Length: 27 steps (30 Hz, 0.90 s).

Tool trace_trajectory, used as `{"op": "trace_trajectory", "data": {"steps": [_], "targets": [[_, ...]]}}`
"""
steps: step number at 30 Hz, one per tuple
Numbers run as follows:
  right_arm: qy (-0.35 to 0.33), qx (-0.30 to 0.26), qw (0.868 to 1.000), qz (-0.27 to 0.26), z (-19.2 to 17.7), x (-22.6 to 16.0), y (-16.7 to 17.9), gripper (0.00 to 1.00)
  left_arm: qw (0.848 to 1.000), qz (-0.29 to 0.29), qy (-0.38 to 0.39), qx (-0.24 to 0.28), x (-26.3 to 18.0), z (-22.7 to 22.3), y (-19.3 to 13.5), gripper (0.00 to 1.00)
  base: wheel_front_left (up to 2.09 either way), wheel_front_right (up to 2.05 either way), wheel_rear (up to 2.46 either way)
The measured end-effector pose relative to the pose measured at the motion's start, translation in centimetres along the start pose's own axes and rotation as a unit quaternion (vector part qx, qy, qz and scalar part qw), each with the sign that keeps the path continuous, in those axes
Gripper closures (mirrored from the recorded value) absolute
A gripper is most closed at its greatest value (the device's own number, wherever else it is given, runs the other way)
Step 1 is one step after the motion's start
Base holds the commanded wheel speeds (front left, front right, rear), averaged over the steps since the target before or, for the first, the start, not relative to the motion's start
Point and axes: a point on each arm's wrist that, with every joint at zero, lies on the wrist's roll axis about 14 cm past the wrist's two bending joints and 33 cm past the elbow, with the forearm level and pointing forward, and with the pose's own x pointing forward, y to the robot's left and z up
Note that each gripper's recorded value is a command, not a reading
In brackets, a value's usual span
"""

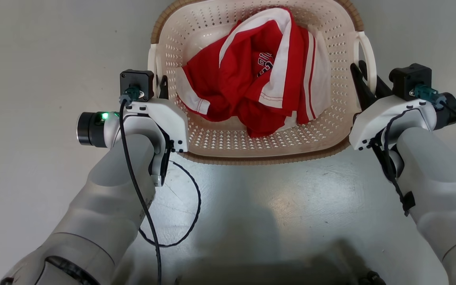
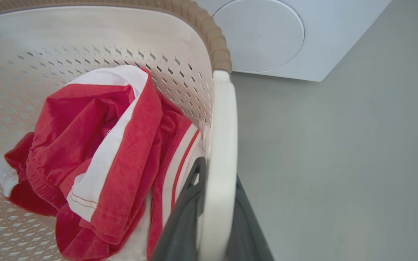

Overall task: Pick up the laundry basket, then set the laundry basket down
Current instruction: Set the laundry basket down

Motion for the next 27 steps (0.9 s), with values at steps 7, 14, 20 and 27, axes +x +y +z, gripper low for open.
{"op": "trace_trajectory", "data": {"steps": [7, 14, 20, 27], "targets": [[0.004, 0.009, 1.0, -0.001, -1.2, 0.7, 0.4, 1.0, 1.0, 0.009, 0.004, 0.005, 0.7, -0.7, 0.9, 1.0, 0.0, 0.0, 0.0], [0.008, 0.017, 1.0, -0.009, -2.0, 1.1, 0.1, 1.0, 1.0, 0.01, 0.007, 0.011, 1.5, -1.3, 1.0, 1.0, 0.0, 0.0, 0.0], [0.011, 0.023, 1.0, -0.015, -2.5, 1.2, -0.2, 1.0, 1.0, 0.007, 0.009, 0.011, 1.9, -1.8, 0.8, 1.0, 0.0, 0.0, 0.0], [0.01, 0.029, 0.999, -0.022, -2.7, 1.4, -0.5, 0.75, 1.0, 0.006, 0.003, 0.014, 2.3, -1.5, 0.9, 1.0, 0.0, 0.0, 0.0]]}}
